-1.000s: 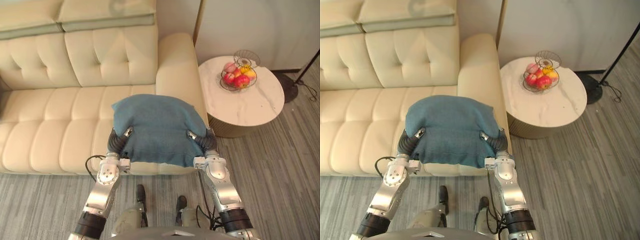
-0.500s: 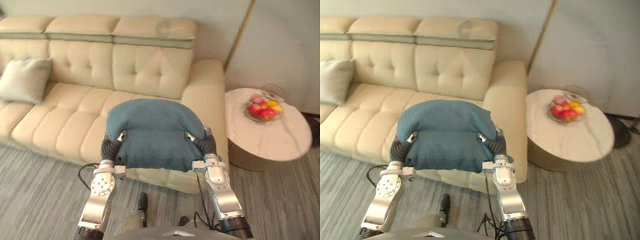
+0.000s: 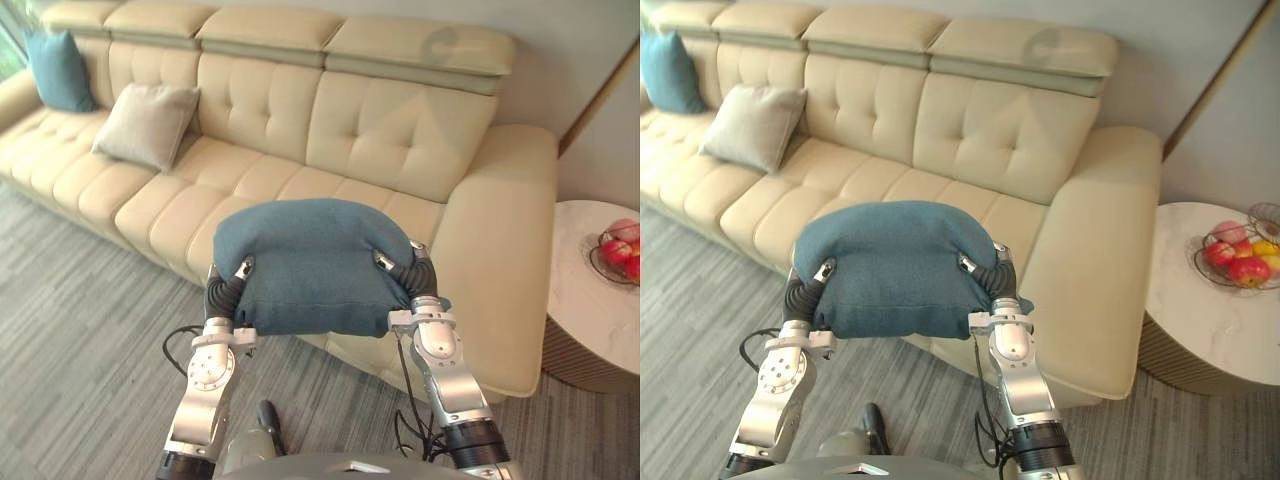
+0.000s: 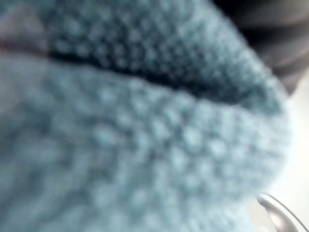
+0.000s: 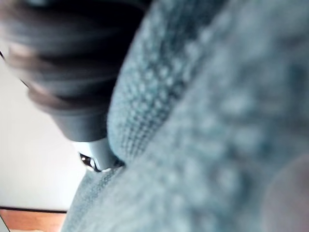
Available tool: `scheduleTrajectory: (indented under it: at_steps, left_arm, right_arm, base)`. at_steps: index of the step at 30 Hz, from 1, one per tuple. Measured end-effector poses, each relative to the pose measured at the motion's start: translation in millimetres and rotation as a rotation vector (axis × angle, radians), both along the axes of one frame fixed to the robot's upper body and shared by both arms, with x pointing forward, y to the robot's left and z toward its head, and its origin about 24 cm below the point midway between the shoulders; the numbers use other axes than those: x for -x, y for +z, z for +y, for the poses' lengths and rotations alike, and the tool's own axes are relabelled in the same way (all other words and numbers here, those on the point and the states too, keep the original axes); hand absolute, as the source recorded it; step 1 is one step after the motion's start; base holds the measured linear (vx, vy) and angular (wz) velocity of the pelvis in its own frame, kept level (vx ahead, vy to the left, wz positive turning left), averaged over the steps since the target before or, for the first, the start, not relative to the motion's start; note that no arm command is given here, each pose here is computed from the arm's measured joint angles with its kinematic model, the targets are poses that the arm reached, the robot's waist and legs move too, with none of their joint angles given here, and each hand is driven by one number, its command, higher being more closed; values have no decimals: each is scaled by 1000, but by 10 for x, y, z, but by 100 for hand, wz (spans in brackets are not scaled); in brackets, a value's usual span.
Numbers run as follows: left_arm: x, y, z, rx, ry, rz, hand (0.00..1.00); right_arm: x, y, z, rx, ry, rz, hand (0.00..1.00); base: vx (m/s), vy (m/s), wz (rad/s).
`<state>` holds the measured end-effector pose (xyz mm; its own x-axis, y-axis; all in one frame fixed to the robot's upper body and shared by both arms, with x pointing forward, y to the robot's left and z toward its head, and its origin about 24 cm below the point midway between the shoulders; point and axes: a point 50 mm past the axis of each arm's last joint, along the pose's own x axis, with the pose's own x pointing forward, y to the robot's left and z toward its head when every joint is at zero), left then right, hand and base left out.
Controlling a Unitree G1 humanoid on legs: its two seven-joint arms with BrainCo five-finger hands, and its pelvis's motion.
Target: Pick up cushions and gather them together orderly.
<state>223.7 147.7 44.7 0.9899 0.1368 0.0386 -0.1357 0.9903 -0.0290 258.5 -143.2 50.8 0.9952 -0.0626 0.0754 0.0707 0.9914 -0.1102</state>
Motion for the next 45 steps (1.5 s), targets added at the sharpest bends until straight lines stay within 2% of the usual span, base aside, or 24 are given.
scheduleTrajectory:
  at_steps: [5,10,14,21,28,29,33,45]
  left_arm:
    - [48,-161,30,-25,-19,73,100]
    - [41,-152,-2,-32,-48,69,100]
    - [47,-114,-100,-48,-112,51,100]
    - [71,-109,-226,21,-135,48,100]
    - [134,-14,-230,57,-121,10,100]
    - [193,-5,-247,88,-103,8,100]
    - [240,-32,-172,60,-89,25,100]
    - [390,-234,-145,57,-96,129,100]
  right_arm:
    - [77,-147,-5,-22,1,63,100]
    - [98,-156,-45,-30,-5,68,100]
    - [265,-130,-159,-30,-42,53,100]
    - [441,62,-264,-16,-46,-17,100]
    - [461,207,-254,-19,-42,-83,100]
    - [468,193,-266,-5,-34,-76,100]
    - [532,12,-143,-90,-53,6,100]
    - [613,-261,-127,-76,-40,129,100]
  base:
    - [85,289,16]
    - [221,56,19]
    - [343,-51,64]
    - [567,-91,9]
    - [292,232,-82]
    - [175,393,-93]
    - [167,230,-56]
    - [-17,4,-75]
